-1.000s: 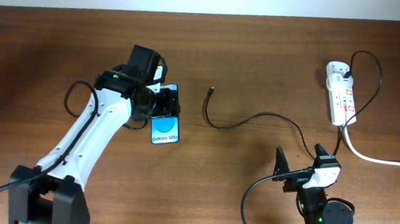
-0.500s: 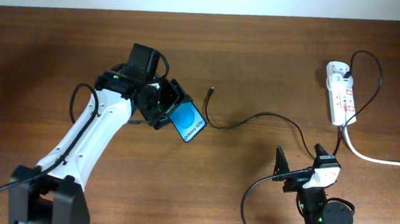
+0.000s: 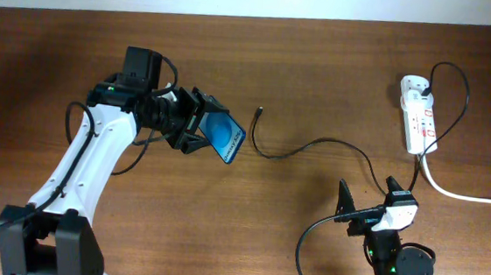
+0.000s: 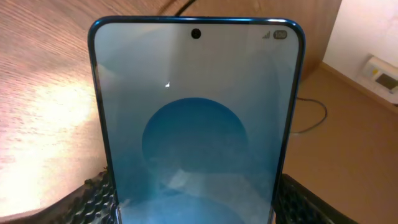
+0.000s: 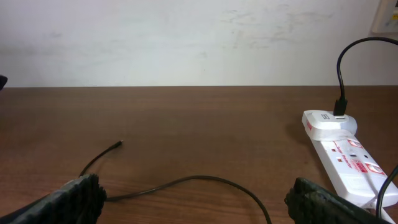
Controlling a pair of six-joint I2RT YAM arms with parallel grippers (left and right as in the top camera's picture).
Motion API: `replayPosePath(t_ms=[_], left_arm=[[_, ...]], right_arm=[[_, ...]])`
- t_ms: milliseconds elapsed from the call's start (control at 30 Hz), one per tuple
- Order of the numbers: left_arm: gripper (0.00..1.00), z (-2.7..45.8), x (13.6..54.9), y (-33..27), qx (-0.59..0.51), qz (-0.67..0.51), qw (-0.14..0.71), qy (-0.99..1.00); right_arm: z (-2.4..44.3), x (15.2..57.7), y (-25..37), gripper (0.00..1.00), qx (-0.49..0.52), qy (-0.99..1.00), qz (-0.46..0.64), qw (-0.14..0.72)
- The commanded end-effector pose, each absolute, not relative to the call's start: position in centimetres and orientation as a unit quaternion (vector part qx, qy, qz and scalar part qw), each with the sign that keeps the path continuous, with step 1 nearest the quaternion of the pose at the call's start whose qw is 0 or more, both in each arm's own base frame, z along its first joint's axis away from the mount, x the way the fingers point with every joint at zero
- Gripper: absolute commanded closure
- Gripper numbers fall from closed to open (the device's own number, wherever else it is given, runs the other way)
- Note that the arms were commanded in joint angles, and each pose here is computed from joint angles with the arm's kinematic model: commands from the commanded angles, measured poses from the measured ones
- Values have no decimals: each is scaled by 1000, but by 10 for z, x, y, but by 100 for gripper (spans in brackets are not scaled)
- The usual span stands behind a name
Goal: Plug charger to phone and switch on socket
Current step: 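Lift the phone with the left gripper and tilt it upright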
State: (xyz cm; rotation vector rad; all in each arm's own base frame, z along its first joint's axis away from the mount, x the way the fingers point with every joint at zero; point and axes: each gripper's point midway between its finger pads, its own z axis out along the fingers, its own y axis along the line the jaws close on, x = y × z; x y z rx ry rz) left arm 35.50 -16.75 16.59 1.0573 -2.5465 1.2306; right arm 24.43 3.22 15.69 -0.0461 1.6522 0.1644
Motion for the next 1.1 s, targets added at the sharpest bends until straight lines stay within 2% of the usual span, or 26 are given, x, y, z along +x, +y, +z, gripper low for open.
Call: replayPosePath(t_ms=[0, 367, 667, 1067], left_arm=[[100, 187, 348, -175, 340, 442, 75, -827], [100, 189, 348, -177, 365, 445, 94, -813], [100, 203, 342, -185, 436, 464, 181, -750], [100, 205, 345, -177, 513, 450, 225, -696]], right_arm=[[154, 244, 31, 2, -17, 736, 72, 673], [155, 244, 31, 1, -17, 736, 72, 673], [155, 244, 31, 2, -17, 736, 72, 673], [154, 244, 31, 2, -17, 736, 72, 673]])
